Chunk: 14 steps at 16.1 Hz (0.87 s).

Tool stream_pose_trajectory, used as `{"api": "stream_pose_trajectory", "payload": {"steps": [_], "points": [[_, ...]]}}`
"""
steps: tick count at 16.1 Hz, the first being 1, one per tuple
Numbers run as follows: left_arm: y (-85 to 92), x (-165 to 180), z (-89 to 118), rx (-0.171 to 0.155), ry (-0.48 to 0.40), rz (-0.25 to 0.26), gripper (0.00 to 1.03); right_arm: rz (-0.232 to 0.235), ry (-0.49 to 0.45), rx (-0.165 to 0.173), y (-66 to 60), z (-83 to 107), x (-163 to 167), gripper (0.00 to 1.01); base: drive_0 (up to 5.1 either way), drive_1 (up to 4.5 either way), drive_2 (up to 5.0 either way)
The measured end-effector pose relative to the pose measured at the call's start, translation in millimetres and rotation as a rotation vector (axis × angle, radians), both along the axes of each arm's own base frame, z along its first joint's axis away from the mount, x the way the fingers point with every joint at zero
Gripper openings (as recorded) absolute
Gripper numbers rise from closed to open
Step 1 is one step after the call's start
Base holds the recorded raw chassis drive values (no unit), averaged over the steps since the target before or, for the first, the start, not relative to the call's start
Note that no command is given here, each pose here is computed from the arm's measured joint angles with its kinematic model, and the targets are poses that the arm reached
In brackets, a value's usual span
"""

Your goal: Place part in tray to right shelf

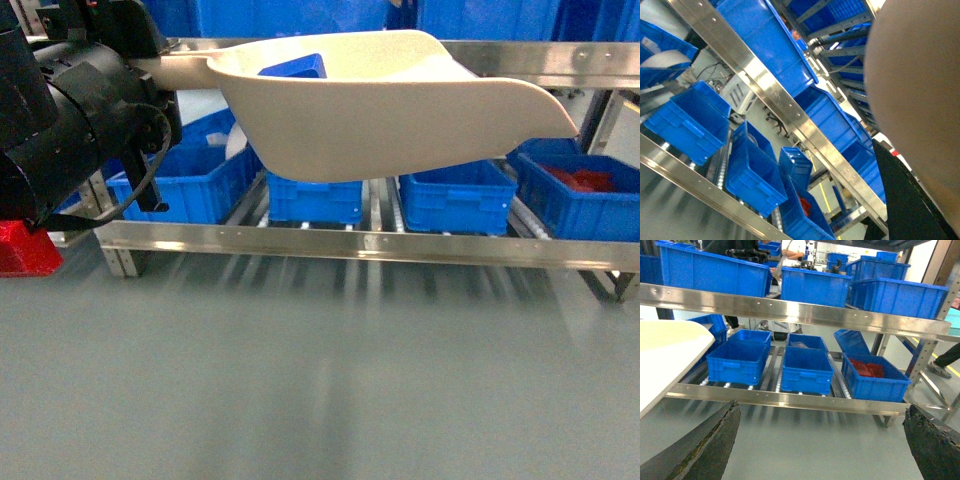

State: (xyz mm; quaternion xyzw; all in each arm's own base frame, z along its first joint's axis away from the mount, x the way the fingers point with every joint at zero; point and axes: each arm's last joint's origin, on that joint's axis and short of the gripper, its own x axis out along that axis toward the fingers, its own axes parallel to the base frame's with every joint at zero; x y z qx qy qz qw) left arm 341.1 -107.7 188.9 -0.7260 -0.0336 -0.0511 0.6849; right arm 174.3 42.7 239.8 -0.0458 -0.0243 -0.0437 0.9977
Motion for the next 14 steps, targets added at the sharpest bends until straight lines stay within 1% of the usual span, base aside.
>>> {"api": "stream_pose_trajectory", "payload": {"steps": [4, 6, 9, 14], "points": [[-0.4, -0.1, 0.0, 0.0, 0.0, -0.001, 0.12, -0.001, -0.003, 0.001, -0.2, 0.4, -0.3, 0.98, -1.7, -1.67, -1.7], [-2.7, -0.8, 0.1, 0.0, -0.001, -0.011, 0.12, -0.003, -0.005, 0.002, -0.3, 0.8, -0.7, 0.98, -1.7, -1.67, -1.7], [1.6, 0.4, 0.0, -0.001, 0.0, 0.009, 0.12, -0.003, -0.005, 0.001, -0.3, 0.8, -0.7, 0.98, -1.7, -1.67, -1.7], [-0.3, -0.1, 0.0, -0.001, 0.0, -0.001, 0.12, -0.003, -0.005, 0.001, -0.3, 0.8, -0.7, 0.98, -1.7, -1.67, -1.7]]}}
